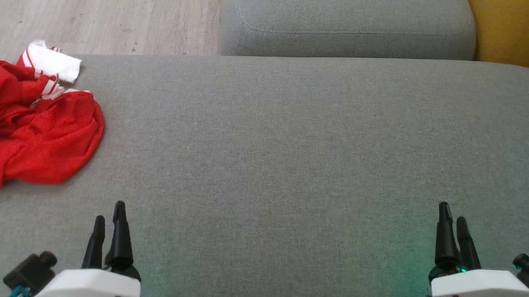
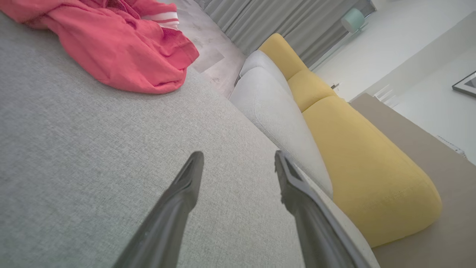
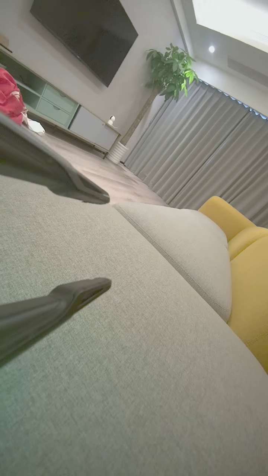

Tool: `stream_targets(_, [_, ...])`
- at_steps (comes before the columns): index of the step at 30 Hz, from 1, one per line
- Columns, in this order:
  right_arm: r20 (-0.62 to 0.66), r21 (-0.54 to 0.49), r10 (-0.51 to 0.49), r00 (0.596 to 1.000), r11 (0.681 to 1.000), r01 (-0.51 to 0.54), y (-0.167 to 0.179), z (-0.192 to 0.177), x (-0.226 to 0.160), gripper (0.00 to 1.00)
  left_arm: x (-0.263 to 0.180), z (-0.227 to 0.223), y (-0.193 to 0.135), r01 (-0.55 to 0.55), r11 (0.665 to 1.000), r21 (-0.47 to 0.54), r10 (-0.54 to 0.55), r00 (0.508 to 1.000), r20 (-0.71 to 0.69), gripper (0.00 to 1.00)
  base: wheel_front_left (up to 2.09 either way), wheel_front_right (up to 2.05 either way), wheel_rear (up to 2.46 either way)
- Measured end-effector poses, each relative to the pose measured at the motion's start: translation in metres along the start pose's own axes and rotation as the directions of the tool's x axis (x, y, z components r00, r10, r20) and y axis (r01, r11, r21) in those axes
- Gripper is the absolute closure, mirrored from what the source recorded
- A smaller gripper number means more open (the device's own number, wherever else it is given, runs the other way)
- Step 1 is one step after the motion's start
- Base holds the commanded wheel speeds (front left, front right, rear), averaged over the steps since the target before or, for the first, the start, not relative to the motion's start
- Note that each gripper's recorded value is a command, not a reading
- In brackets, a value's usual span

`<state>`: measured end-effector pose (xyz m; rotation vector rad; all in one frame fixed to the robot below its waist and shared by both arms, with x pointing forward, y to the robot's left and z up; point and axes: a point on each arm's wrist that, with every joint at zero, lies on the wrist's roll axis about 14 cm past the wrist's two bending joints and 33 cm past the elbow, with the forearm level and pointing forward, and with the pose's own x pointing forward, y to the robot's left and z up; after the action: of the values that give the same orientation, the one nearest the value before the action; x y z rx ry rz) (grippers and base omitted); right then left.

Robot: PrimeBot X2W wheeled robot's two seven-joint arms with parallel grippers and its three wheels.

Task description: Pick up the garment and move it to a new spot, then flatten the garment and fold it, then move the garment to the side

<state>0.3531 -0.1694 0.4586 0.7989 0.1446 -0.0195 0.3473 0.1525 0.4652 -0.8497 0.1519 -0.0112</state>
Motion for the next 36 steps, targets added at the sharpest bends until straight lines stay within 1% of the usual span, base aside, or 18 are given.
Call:
stream_targets(10, [-0.017,-0.13,0.021,1.0,0.991,-0.023,0.005,-0.007,-0.001,0.0,-0.005,-0.005,0.006,-0.015,0.991,0.136,0.016,1.0,-0.005,0.0,0.0,0.0,0.0])
stream_targets(19, [-0.035,-0.247,0.049,0.998,0.967,-0.056,0.011,-0.015,-0.002,0.0,-0.008,-0.007,0.008,-0.021,0.97,0.243,0.021,1.0,0.001,0.0,0.0,0.0,0.0])
stream_targets(25, [-0.039,-0.322,0.064,0.997,0.944,-0.073,0.014,-0.017,-0.003,0.0,-0.009,-0.01,0.005,-0.006,0.951,0.308,0.006,1.0,-0.001,0.0,0.0,0.0,0.0])
stream_targets(26, [-0.044,-0.349,0.067,0.997,0.934,-0.078,0.014,-0.019,-0.003,0.0,-0.011,-0.012,0.007,-0.012,0.944,0.33,0.014,1.0,-0.004,0.0,0.0,0.0,0.0])
stream_targets(30, [-0.066,-0.395,0.079,0.995,0.913,-0.099,0.017,-0.024,-0.004,0.0,-0.016,-0.018,0.012,-0.02,0.928,0.372,0.028,0.999,-0.017,0.0,0.0,0.0,0.0])
stream_targets(36, [-0.089,-0.463,0.091,0.992,0.878,-0.122,0.019,-0.03,-0.005,0.0,-0.017,-0.019,0.011,-0.013,0.899,0.437,0.02,1.0,-0.011,0.0,0.0,0.0,0.0])
